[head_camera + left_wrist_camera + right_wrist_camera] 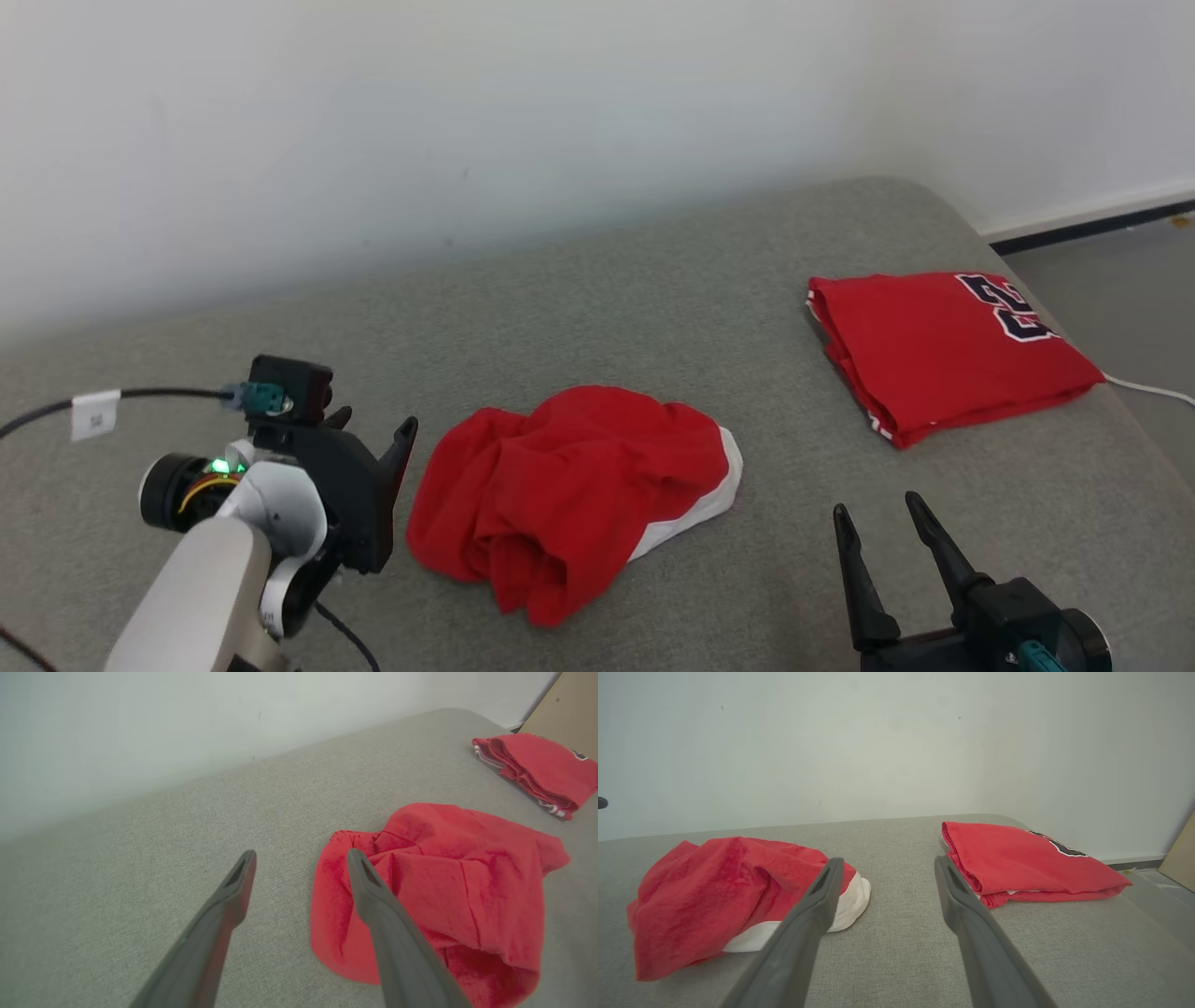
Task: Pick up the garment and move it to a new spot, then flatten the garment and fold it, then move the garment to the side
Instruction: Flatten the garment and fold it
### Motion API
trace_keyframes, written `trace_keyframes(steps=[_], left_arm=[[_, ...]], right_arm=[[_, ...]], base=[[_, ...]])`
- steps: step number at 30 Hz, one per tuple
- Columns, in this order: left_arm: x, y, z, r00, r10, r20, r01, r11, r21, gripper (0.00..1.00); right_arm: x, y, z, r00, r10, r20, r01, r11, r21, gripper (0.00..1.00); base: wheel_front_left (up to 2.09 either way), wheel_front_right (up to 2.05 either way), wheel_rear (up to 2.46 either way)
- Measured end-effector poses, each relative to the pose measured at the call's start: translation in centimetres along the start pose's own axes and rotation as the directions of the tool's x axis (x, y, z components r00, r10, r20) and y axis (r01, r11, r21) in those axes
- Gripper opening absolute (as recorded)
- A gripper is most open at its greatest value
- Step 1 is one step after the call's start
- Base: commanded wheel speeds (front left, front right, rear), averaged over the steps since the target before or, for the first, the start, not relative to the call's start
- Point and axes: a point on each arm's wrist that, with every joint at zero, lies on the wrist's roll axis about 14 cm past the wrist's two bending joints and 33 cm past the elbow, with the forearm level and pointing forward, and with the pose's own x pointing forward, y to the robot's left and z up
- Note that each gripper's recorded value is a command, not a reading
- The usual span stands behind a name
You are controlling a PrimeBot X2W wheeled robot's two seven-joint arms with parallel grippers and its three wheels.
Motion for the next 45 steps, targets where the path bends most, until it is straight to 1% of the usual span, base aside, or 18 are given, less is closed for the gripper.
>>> trace_keyframes(steps=[2, 6, 10, 14, 20, 23, 24, 27, 29, 31, 34, 36, 38, 40, 41, 42, 43, 45], left_arm=[[1.5, -0.8, -0.2, 0.997, -0.031, -0.072, 0.032, 0.999, 0.016, 1.0], [4.1, -1.4, -1.5, 0.977, -0.055, -0.207, 0.063, 0.998, 0.032, 1.0], [6.3, -1.5, -3.6, 0.945, -0.052, -0.322, 0.064, 0.998, 0.025, 1.0], [8.1, -0.8, -5.1, 0.916, -0.013, -0.402, 0.03, 0.999, 0.037, 1.0], [10.0, -1.5, -9.5, 0.842, -0.027, -0.539, 0.024, 1.0, -0.013, 1.0], [10.7, -2.5, -10.5, 0.815, -0.071, -0.575, 0.033, 0.997, -0.076, 1.0], [11.2, -3.0, -10.5, 0.813, -0.099, -0.574, 0.053, 0.994, -0.097, 0.0], [11.5, -4.2, -10.2, 0.817, -0.141, -0.559, 0.088, 0.989, -0.12, 0.0], [11.6, -4.7, -9.5, 0.839, -0.156, -0.521, 0.102, 0.986, -0.132, 0.0], [12.0, -4.5, -7.8, 0.882, -0.151, -0.447, 0.102, 0.986, -0.132, 0.0], [13.0, -3.9, -2.2, 0.969, -0.123, -0.214, 0.096, 0.987, -0.13, 0.0], [13.1, -4.1, 2.2, 0.992, -0.117, -0.039, 0.111, 0.986, -0.121, 0.0], [12.7, -5.4, 6.1, 0.983, -0.14, 0.12, 0.154, 0.981, -0.121, 0.0], [11.8, -7.1, 9.8, 0.949, -0.173, 0.265, 0.212, 0.97, -0.124, 0.0], [11.1, -8.1, 11.5, 0.925, -0.198, 0.324, 0.242, 0.965, -0.099, 0.0], [11.1, -8.1, 11.5, 0.925, -0.198, 0.324, 0.242, 0.965, -0.099, 0.0], [10.4, -9.1, 13.4, 0.896, -0.219, 0.387, 0.271, 0.959, -0.085, 0.0], [8.4, -11.1, 17.2, 0.817, -0.259, 0.515, 0.338, 0.939, -0.065, 0.0]], right_arm=[[-0.2, -0.3, 0.1, 1.0, -0.013, -0.002, 0.013, 1.0, -0.004, 1.0], [-0.5, -0.9, 0.1, 0.999, -0.036, -0.006, 0.036, 0.999, -0.008, 1.0], [-1.1, -1.9, -0.5, 0.997, -0.074, -0.026, 0.074, 0.997, -0.008, 1.0], [-1.7, -2.8, -0.9, 0.993, -0.11, -0.044, 0.11, 0.994, -0.008, 1.0], [-1.9, -4.0, -1.8, 0.985, -0.154, -0.077, 0.153, 0.988, -0.019, 1.0], [-1.8, -4.5, -2.2, 0.981, -0.17, -0.091, 0.168, 0.985, -0.026, 1.0], [-1.6, -4.6, -2.4, 0.981, -0.171, -0.097, 0.169, 0.985, -0.03, 1.0], [-1.2, -4.2, -2.5, 0.983, -0.158, -0.097, 0.156, 0.987, -0.028, 1.0], [-0.7, -3.9, -2.5, 0.985, -0.146, -0.092, 0.144, 0.989, -0.021, 1.0], [-0.3, -3.6, -2.4, 0.988, -0.132, -0.084, 0.131, 0.991, -0.018, 1.0], [0.2, -3.1, -2.4, 0.99, -0.114, -0.08, 0.114, 0.993, -0.014, 1.0], [0.4, -2.9, -2.4, 0.991, -0.105, -0.077, 0.105, 0.994, -0.012, 1.0], [0.6, -2.7, -2.3, 0.993, -0.096, -0.072, 0.095, 0.995, -0.014, 1.0], [0.8, -2.4, -2.1, 0.994, -0.085, -0.065, 0.084, 0.996, -0.012, 1.0], [0.9, -2.2, -1.9, 0.995, -0.079, -0.06, 0.078, 0.997, -0.013, 1.0], [0.9, -2.2, -1.9, 0.995, -0.079, -0.06, 0.078, 0.997, -0.013, 1.0], [1.0, -2.1, -1.8, 0.996, -0.074, -0.057, 0.074, 0.997, -0.012, 1.0], [1.1, -1.8, -1.6, 0.997, -0.063, -0.049, 0.063, 0.998, -0.009, 1.0]], base=[[0.0, 0.0, 0.0], [0.0, 0.0, 0.0], [0.0, 0.0, 0.0], [0.0, 0.0, 0.0], [0.0, 0.0, 0.0], [0.0, 0.0, 0.0], [0.0, 0.0, 0.0], [0.0, 0.0, 0.0], [0.0, 0.0, 0.0], [0.0, 0.0, 0.0], [0.0, 0.0, 0.0], [0.0, 0.0, 0.0], [0.0, 0.0, 0.0], [0.0, 0.0, 0.0], [0.0, 0.0, 0.0], [0.0, 0.0, 0.0], [0.0, 0.0, 0.0], [0.0, 0.0, 0.0]])
